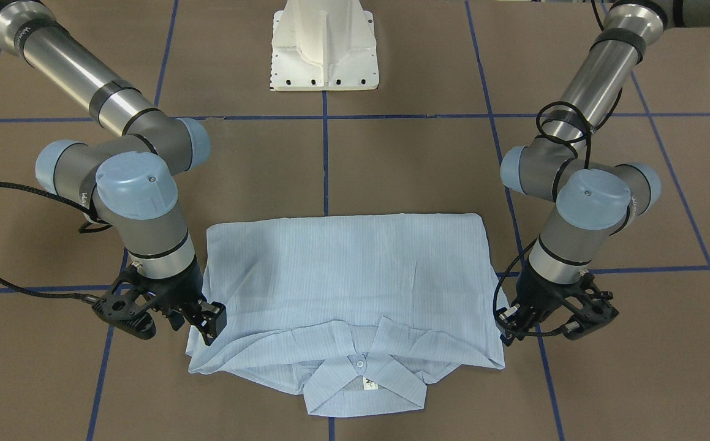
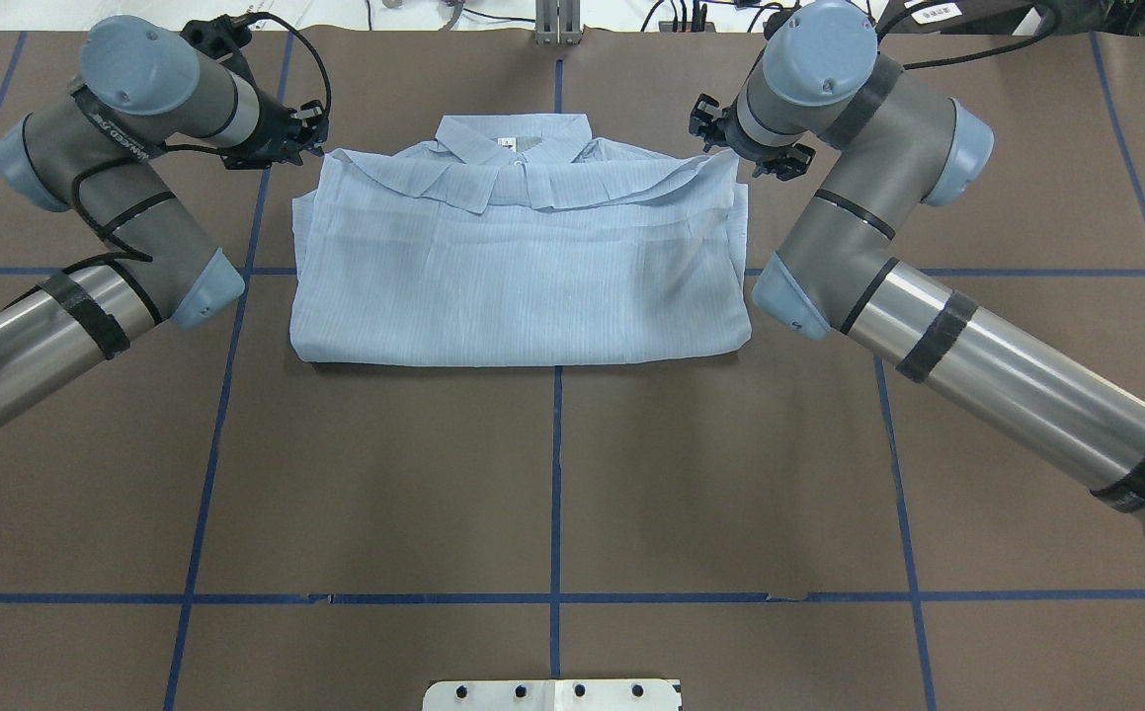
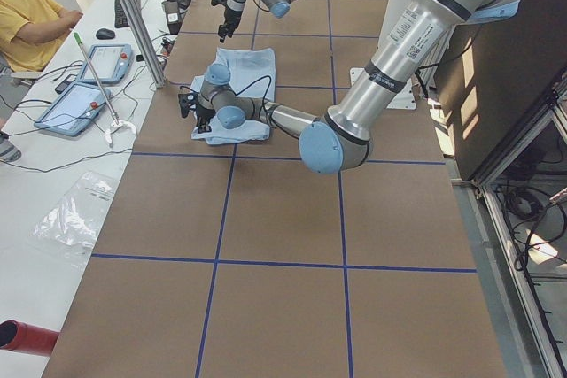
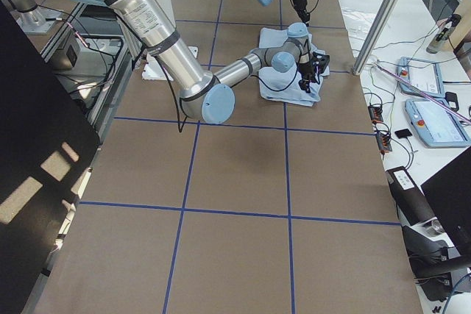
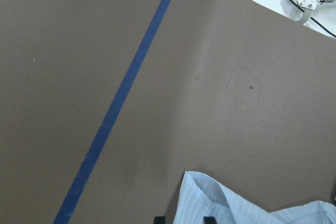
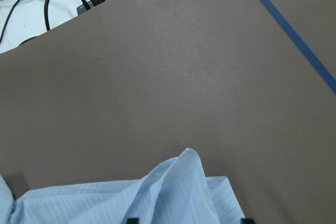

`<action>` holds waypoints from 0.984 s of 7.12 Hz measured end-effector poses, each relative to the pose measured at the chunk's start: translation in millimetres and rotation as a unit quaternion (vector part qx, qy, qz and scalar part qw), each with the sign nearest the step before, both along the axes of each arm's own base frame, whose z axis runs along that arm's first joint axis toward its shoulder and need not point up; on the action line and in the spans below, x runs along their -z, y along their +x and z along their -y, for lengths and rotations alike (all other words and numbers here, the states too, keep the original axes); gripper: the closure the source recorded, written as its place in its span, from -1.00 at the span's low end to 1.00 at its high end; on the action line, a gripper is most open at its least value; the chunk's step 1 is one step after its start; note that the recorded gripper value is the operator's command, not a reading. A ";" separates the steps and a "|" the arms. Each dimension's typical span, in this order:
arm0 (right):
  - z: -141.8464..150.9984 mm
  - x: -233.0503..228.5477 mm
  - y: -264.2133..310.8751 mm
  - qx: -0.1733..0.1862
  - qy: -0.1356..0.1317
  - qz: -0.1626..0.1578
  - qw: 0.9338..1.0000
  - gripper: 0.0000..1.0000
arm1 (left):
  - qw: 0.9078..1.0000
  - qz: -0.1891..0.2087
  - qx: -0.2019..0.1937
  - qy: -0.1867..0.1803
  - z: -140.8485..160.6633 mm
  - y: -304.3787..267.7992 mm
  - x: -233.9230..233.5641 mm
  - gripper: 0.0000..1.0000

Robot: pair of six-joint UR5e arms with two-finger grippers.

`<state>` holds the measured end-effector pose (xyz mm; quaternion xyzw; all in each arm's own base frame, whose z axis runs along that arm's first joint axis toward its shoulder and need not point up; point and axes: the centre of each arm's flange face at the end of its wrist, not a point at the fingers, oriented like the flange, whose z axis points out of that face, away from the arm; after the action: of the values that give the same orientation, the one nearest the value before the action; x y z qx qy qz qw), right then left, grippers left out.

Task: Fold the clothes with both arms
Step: 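Release the hem near the collar with both grippers and raise them, then grasp the folded shirt's side edge with the right gripper and pull it outward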

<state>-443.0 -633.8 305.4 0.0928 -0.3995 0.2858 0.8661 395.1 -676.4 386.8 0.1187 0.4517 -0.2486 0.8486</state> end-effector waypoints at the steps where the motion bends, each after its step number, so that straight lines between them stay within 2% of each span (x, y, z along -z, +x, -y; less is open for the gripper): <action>1: -37.6 -7.2 5.3 0.009 0.005 0.014 1.000 -1.00 | 1.000 -0.003 0.002 0.003 0.0 -5.9 3.0 0.28; 3: -114.3 -29.0 10.9 0.017 -0.012 0.039 0.999 -1.00 | 1.000 -0.009 0.000 0.005 -1.6 -14.7 3.1 0.29; 4: -137.3 -40.5 8.1 0.022 -0.015 0.044 0.999 -0.99 | 1.000 -0.010 -0.001 0.006 -2.5 -17.4 0.8 0.28; 5: -144.9 -51.5 1.2 0.022 -0.013 0.053 0.998 -0.96 | 1.000 -0.010 -0.001 0.006 -3.8 -19.6 -1.9 0.28; 7: -143.4 -65.6 -13.0 0.011 -0.018 0.075 0.997 -0.04 | 1.000 -0.012 0.000 0.009 -5.4 -21.6 0.2 0.28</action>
<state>-455.9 -490.4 371.0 0.0506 -0.4591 0.2894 0.8384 373.4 -671.0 386.6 0.1235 0.4641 -0.2459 0.8420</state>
